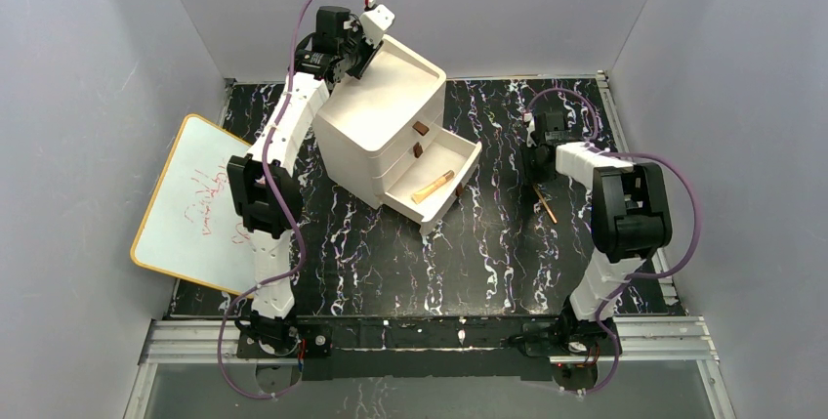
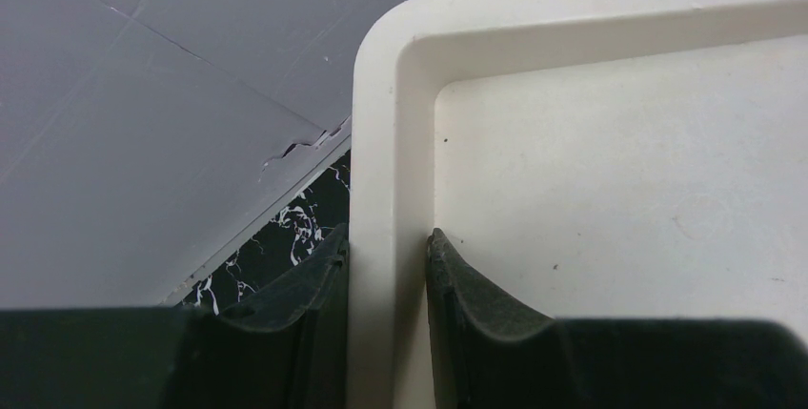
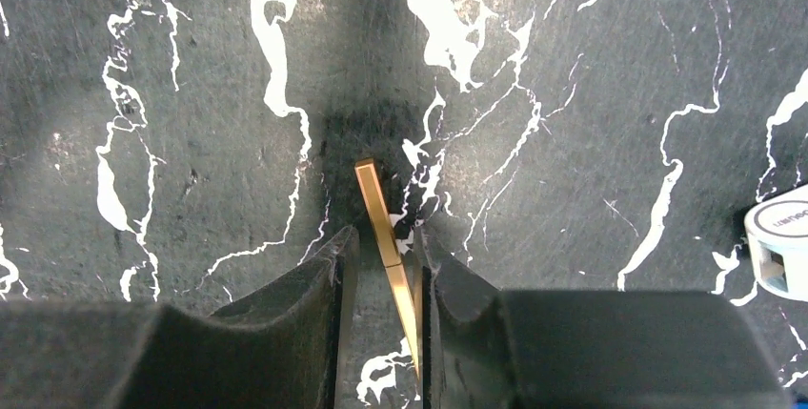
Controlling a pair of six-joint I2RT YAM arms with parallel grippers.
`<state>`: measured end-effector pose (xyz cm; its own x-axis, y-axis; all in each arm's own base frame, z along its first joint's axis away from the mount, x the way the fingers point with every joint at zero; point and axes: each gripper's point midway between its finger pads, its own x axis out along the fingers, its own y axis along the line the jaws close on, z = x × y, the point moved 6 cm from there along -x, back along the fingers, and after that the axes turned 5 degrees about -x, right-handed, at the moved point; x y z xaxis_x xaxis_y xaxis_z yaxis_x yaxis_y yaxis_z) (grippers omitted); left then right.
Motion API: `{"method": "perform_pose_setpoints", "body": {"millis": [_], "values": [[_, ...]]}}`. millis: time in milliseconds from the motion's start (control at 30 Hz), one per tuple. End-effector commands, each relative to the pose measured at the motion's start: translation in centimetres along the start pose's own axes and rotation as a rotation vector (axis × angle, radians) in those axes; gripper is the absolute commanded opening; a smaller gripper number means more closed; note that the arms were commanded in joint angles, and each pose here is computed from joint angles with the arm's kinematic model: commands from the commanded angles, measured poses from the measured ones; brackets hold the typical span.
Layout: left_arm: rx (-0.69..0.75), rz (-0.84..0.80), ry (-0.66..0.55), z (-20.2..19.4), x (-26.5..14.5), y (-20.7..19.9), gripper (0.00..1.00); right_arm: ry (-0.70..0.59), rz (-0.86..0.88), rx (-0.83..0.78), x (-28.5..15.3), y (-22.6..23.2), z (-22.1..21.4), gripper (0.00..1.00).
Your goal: Organize the makeup
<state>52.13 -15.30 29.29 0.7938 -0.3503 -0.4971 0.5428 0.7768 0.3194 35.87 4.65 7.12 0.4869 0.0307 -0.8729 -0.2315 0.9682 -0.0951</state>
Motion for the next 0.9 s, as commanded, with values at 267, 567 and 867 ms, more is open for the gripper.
{"method": "perform_pose_setpoints", "body": {"millis": [267, 567, 867], "values": [[0.081, -0.225, 0.329, -7.6, 2.3, -7.1, 0.0, 0.25, 0.045, 0.022, 2.3, 1.0, -4.7, 0.04], [0.084, -0.225, 0.329, -7.6, 2.3, -7.0, 0.0, 0.255, -0.08, 0.132, 1.5, 0.1, -3.5, 0.01], [0.082, -0.225, 0.333, -7.6, 2.4, -7.1, 0.0, -0.15, -0.049, 0.307, -8.2, 2.3, 6.9, 0.01]]}}
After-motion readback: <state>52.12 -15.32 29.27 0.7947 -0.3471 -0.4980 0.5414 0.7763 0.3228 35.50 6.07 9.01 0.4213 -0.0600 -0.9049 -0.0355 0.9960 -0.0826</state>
